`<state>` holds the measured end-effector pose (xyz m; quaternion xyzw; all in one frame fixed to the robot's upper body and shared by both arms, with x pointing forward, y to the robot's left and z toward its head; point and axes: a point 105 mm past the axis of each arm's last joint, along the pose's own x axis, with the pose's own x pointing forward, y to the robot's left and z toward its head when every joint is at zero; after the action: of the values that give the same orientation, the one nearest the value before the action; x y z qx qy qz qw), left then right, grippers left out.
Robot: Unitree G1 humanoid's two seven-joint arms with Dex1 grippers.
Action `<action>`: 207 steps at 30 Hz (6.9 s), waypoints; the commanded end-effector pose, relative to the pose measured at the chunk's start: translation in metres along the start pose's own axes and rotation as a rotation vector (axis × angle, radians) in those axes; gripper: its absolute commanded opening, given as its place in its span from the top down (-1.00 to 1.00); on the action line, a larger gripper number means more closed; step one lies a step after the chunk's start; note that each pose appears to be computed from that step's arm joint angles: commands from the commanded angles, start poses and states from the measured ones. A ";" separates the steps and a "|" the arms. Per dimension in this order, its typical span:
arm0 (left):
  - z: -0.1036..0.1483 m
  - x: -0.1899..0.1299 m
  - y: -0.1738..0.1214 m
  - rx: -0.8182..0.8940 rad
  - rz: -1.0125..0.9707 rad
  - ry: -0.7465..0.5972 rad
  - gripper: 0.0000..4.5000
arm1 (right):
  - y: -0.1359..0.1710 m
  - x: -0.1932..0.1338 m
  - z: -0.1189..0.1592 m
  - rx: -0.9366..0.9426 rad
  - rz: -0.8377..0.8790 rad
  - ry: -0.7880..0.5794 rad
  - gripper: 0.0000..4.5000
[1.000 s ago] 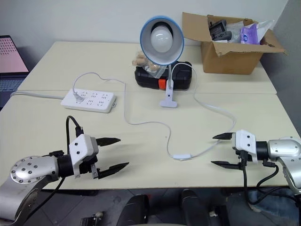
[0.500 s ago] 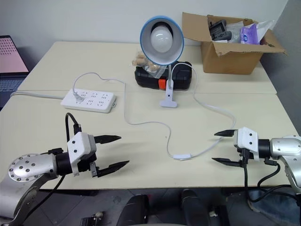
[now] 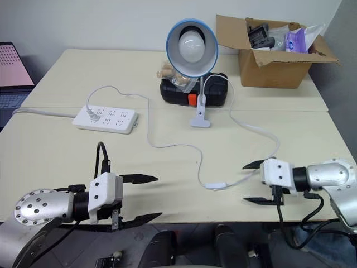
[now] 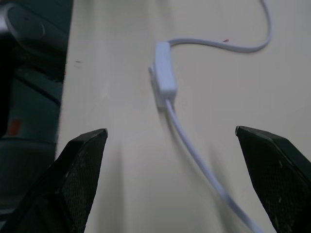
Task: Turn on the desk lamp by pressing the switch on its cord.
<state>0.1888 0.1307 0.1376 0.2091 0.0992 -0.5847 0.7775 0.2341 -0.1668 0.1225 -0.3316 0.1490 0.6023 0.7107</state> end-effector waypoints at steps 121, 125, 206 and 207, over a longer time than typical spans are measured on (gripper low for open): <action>0.012 0.002 0.058 -0.027 0.113 -0.123 -1.00 | -0.044 0.077 0.077 0.123 0.083 -0.199 0.83; 0.021 0.018 0.067 -0.002 0.025 -0.138 -1.00 | -0.047 0.079 0.089 0.103 0.094 -0.201 0.83; 0.009 0.034 0.087 0.307 -0.037 -0.034 -0.45 | -0.048 0.093 0.095 -0.118 0.075 -0.179 0.84; 0.009 0.029 0.083 0.295 -0.039 -0.033 -0.53 | -0.051 0.093 0.090 -0.129 0.069 -0.161 0.84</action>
<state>0.2852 0.1148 0.1371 0.3004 0.0248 -0.6174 0.7266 0.2822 -0.0369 0.1442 -0.2958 0.0796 0.6644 0.6817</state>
